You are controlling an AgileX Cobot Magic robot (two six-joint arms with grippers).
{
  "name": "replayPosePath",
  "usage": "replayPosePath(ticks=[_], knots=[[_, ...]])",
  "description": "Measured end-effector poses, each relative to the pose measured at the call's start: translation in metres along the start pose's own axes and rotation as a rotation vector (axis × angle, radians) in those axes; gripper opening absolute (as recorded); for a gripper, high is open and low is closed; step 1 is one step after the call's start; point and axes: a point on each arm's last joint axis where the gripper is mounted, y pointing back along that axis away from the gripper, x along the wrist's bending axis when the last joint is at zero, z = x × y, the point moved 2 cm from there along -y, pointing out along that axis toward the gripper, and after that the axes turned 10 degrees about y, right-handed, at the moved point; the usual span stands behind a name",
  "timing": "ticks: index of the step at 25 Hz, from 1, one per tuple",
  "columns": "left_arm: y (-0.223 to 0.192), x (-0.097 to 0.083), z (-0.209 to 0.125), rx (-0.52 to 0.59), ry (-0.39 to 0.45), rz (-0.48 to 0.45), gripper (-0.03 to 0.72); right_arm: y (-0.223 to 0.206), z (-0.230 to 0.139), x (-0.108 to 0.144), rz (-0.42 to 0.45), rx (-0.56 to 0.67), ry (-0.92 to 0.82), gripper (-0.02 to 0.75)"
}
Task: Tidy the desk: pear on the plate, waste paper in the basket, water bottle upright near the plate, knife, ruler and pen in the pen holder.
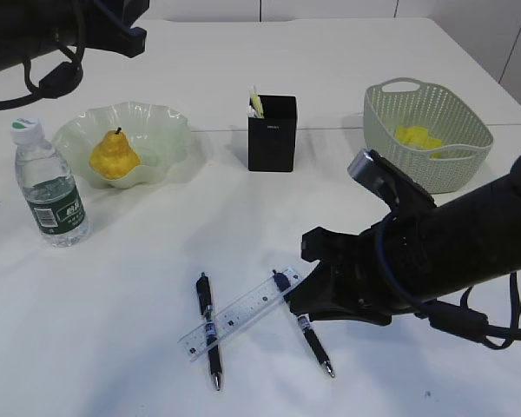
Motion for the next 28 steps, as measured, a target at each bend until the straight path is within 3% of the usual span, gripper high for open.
replayPosePath(ticks=[20,28], knots=[[0.000,0.000,-0.002,0.018,0.000,0.000,0.341,0.041,0.041,0.013,-0.300,0.226,0.477,0.170],[0.000,0.001,-0.004,0.035,0.010,0.006,0.341,0.044,0.036,0.006,-0.346,0.309,0.571,0.173]])
